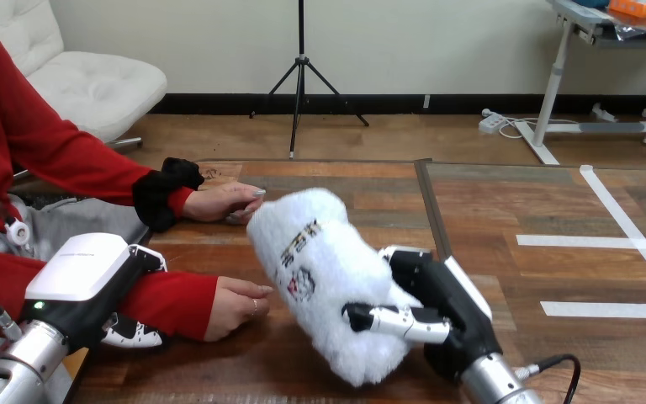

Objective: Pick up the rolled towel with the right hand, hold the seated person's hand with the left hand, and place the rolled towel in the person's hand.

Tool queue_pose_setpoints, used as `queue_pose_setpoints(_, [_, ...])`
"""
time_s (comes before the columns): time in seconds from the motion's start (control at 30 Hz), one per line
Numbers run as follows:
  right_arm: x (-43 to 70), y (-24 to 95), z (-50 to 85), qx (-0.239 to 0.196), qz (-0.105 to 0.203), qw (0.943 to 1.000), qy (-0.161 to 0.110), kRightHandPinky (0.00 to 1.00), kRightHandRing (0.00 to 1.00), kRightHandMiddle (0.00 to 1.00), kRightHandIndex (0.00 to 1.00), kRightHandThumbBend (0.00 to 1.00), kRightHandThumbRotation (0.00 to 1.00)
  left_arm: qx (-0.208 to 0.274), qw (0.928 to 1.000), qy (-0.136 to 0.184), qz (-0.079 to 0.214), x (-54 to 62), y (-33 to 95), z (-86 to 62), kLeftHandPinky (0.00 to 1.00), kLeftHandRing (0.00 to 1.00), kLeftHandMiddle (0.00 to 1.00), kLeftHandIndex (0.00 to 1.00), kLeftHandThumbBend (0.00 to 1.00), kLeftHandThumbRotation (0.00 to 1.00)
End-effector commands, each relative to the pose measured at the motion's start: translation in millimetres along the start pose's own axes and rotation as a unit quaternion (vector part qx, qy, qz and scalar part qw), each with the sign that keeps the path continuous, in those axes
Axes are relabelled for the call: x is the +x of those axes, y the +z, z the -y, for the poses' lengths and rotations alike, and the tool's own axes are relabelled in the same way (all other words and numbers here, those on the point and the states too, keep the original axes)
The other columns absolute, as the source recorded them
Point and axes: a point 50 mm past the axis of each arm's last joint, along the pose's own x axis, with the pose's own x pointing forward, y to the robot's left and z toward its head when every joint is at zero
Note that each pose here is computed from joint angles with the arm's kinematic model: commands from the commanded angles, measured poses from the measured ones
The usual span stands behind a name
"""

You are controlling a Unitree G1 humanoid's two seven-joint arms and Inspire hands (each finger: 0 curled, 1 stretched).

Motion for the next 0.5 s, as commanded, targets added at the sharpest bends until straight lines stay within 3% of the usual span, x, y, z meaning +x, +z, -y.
queue_pose_setpoints(0.0, [50.9, 50.1, -7.8, -0.014, 0.104, 0.9940, 0.031, 0.00, 0.01, 0.04, 0.01, 0.37, 0.00, -0.026, 0.9765, 0.142, 0.160, 38.1, 63.5, -60.6, 0.34, 0.36, 0.41, 0.44, 0.78, 0.02])
queue_pose_setpoints(0.47, [52.3, 44.4, -10.8, -0.023, 0.096, 0.9946, 0.032, 0.00, 0.01, 0.03, 0.01, 0.37, 0.00, -0.020, 0.9713, 0.152, 0.182, 38.9, 76.9, -68.9, 0.33, 0.35, 0.40, 0.42, 0.80, 0.03])
